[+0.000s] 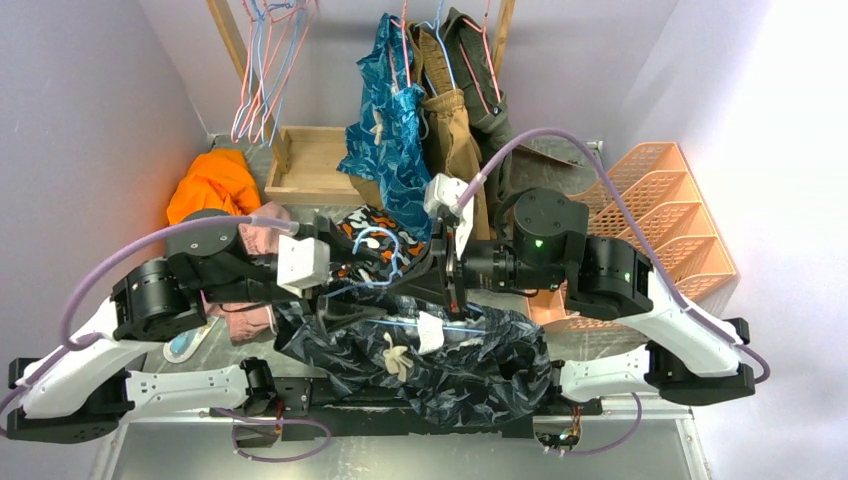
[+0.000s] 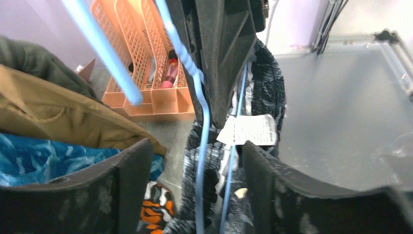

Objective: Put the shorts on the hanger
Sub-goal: Place the hanger at the clothesline.

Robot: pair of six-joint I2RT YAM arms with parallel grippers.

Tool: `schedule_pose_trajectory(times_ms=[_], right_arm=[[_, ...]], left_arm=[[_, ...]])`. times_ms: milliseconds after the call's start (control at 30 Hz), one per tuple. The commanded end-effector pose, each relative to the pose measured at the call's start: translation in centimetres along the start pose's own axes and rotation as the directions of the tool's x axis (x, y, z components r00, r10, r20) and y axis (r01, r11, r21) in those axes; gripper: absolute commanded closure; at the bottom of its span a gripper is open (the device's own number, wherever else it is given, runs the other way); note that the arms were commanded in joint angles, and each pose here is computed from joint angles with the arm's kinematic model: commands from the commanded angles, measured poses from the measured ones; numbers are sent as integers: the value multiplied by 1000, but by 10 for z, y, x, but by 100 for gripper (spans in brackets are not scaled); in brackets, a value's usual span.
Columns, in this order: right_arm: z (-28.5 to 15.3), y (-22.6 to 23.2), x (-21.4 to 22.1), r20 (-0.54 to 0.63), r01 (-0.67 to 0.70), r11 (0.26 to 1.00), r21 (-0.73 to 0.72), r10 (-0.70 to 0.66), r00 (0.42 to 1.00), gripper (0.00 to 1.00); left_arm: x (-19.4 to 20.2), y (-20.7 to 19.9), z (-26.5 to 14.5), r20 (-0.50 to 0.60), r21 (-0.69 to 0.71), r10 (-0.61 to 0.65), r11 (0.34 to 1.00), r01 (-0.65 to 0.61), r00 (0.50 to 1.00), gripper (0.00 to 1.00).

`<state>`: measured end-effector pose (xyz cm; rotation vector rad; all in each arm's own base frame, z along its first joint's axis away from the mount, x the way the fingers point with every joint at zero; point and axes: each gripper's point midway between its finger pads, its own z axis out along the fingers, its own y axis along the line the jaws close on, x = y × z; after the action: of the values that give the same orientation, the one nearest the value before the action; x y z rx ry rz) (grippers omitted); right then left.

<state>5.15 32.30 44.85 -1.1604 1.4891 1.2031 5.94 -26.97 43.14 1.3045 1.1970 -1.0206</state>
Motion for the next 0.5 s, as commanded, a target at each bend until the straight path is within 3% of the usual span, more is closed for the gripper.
schedule_pose_trajectory(times_ms=[0, 100, 200, 300, 467], right_arm=[[-13, -10, -43, 70, 32, 995, 96, -39, 997, 100], [-15, -36, -58, 66, 26, 968, 248, -44, 997, 100], [-9, -60, -73, 54, 15, 924, 382, -39, 998, 100], [1, -77, -86, 61, 1, 884, 468, -33, 998, 100], [21, -107, -108, 125, -43, 818, 574, -35, 992, 100]], left_arm=[[-56, 21, -43, 168, -183, 22, 983, 9, 986, 2], [-100, 22, -95, 340, -274, 61, 961, 36, 938, 1], [-115, 22, -140, 458, -353, 108, 933, 69, 883, 1], [-115, 23, -167, 503, -402, 125, 910, 103, 855, 1], [-102, 25, -182, 504, -439, 115, 888, 139, 856, 1]])
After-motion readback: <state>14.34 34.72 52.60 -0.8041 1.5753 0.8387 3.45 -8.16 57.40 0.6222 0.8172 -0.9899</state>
